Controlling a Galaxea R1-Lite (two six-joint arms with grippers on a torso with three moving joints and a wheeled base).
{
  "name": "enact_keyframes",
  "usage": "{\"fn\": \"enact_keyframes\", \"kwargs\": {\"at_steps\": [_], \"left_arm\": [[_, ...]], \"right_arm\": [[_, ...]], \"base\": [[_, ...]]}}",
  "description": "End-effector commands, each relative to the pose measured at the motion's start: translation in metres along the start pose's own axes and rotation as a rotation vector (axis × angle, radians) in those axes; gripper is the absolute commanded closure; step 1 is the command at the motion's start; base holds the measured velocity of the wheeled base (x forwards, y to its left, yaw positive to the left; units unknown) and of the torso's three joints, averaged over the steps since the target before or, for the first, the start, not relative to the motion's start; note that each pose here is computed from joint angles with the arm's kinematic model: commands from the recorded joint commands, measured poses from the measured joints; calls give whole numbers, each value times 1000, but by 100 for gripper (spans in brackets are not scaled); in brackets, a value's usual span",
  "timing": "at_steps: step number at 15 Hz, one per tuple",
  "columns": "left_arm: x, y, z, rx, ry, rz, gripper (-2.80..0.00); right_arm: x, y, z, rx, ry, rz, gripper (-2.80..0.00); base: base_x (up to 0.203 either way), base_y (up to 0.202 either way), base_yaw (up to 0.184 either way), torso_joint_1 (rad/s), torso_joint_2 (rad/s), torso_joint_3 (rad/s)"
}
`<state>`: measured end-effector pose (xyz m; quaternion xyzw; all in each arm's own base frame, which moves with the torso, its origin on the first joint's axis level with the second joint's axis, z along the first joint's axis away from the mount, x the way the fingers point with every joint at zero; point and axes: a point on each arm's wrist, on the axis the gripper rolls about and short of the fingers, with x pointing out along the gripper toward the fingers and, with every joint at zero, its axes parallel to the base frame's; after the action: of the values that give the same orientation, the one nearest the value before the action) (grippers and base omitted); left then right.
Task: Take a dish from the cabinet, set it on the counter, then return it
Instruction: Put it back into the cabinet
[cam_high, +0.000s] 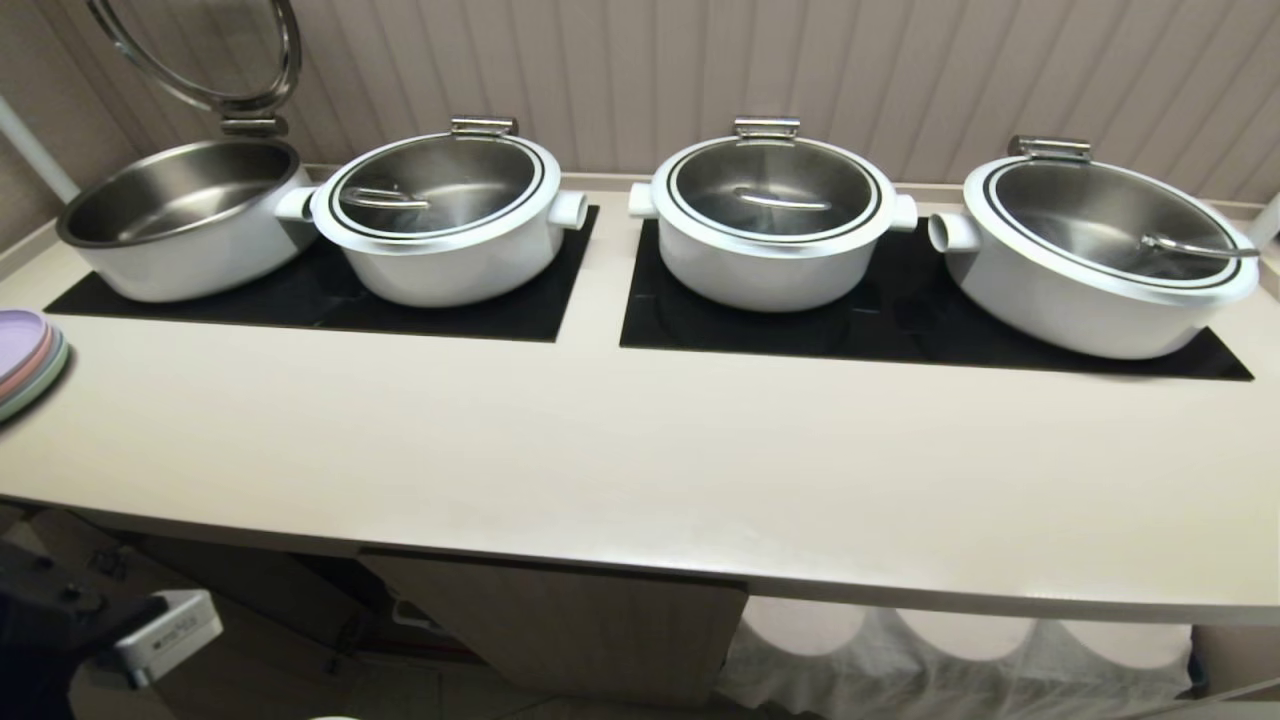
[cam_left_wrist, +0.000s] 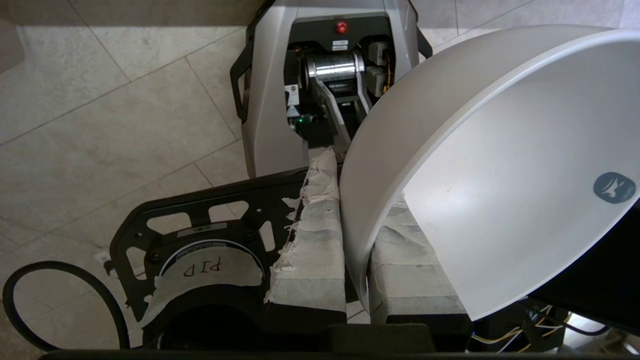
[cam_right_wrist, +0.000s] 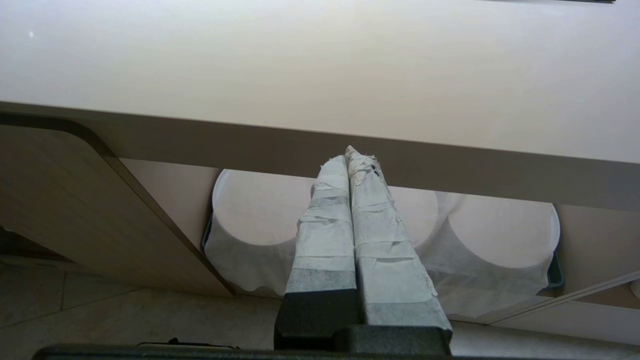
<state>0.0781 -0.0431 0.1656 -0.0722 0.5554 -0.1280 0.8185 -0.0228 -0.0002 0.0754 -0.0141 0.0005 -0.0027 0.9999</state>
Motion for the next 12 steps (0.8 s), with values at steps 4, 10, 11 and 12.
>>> {"fn": "enact_keyframes", "kwargs": {"at_steps": [4,10,11,12], "left_arm": [[2,0,-1,-2,18,2,0],[6,2,-5,-8,39,12,0],[7,3,-5,-8,44,14,0],[7,3,-5,-8,44,14,0]], "right_arm": [[0,0,0,-1,0,1,0],[0,0,0,-1,0,1,0],[0,0,0,-1,1,1,0],[0,0,0,-1,-1,1,0]], "base": [[0,0,0,0,0,0],[0,0,0,0,0,0],[0,0,0,0,0,0],[0,0,0,0,0,0]]}}
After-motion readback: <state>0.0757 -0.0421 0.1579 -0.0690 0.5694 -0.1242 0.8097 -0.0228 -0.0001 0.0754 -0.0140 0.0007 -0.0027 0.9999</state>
